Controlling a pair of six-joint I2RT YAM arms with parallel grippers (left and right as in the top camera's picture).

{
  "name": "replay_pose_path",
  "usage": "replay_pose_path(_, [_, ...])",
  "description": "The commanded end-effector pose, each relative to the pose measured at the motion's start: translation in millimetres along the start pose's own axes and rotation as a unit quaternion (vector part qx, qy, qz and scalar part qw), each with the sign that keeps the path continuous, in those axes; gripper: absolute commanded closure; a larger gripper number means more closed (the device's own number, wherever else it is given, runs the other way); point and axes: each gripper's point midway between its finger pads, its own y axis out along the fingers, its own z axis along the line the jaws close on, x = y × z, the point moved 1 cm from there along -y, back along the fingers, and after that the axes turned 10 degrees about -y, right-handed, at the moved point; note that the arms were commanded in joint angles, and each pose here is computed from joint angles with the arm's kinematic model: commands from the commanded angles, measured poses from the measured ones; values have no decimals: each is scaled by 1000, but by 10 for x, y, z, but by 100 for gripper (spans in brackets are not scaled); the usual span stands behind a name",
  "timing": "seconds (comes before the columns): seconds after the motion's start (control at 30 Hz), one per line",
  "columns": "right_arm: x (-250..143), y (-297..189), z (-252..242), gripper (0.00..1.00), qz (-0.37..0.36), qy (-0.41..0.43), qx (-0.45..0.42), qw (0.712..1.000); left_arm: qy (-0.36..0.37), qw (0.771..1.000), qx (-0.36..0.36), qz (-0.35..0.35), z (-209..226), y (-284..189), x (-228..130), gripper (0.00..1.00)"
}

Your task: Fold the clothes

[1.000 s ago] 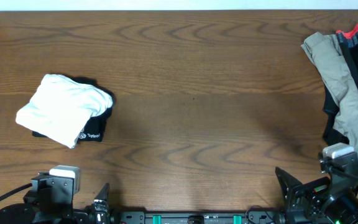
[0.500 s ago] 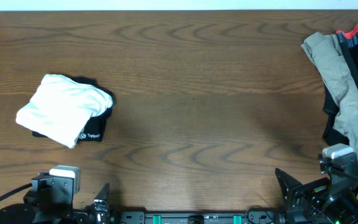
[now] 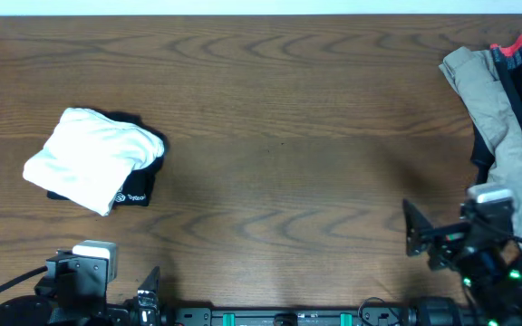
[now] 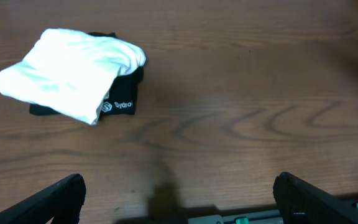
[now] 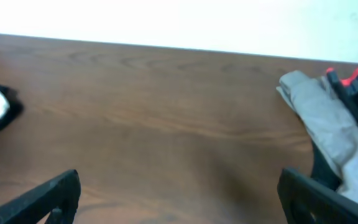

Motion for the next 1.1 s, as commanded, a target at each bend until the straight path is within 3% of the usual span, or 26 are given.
replay_pose_path(0.0, [-415, 204, 4, 1, 20, -2, -5, 1000, -4, 1000, 2, -1, 9, -2, 3, 2])
replay_pose_path(0.4, [-1419, 741, 101, 1, 28, 14, 8, 999, -4, 1000, 2, -1, 9, -2, 3, 2])
replay_pose_path(1.07, [-1476, 880, 92, 1, -1, 8, 9, 1000, -4, 1000, 2, -1, 9, -2, 3, 2])
